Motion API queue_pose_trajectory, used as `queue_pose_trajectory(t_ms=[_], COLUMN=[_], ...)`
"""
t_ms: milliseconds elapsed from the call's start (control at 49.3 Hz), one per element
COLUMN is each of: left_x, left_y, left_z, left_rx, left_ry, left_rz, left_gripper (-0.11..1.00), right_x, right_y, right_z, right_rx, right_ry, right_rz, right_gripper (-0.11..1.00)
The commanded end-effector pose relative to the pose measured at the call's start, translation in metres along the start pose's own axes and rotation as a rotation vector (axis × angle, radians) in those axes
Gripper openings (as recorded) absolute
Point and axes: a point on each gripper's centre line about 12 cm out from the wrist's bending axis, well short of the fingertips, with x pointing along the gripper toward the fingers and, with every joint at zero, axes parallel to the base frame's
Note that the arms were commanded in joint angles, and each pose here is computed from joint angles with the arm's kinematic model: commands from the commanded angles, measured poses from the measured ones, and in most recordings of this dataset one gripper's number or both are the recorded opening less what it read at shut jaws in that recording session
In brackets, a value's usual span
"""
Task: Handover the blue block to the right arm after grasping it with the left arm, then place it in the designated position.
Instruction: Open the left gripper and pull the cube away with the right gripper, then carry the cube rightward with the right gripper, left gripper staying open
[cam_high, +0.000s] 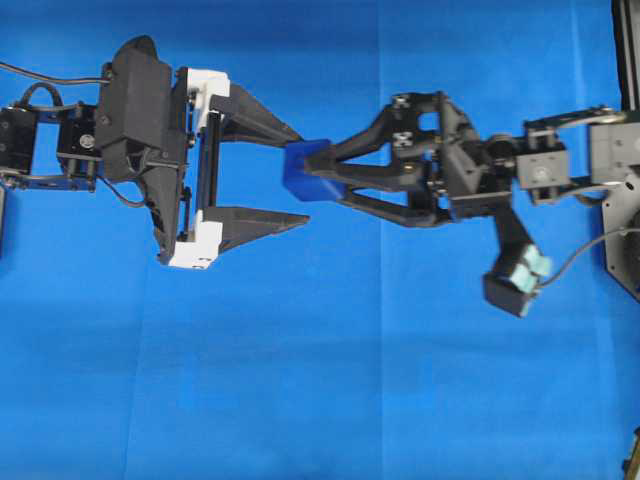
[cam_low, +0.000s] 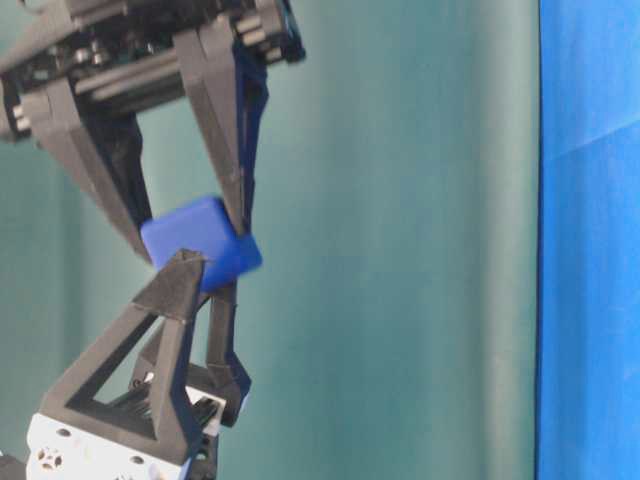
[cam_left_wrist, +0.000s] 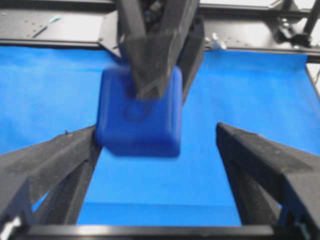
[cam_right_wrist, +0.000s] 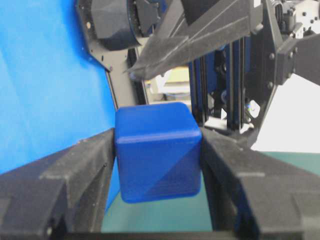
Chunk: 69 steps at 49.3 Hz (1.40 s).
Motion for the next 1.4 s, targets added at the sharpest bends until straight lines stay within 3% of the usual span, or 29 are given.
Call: queue_pose_trajectory(t_ms=[0,487,1076,1380], left_x=[-0.006,-0.008,-0.009,-0.008], left_y=[0.001,0.001,0.001,0.001], left_z=[0.013,0.011,0.012,0.013], left_rx=[0.003,0.001,0.001,0.009], left_ry=[-0.043,-0.040,-0.041,-0.045], left_rz=[0.001,0.001,0.001,0.001], left_gripper=[0.93,0.93,0.93,0.93], right_x=[-0.014,-0.065,-0.066,-0.069], right_y=[-0.011,-0.006,-0.004,-0.005], right_z=[0.007,0.009,0.009,0.009], right_rx=[0.003,0.016,0.040,0.287], right_ry=[-0.016,0.042,0.049,0.043], right_rz=[-0.039,-0.022,-0.014,-0.025], right_gripper=[0.44,0.44,0.44,0.44])
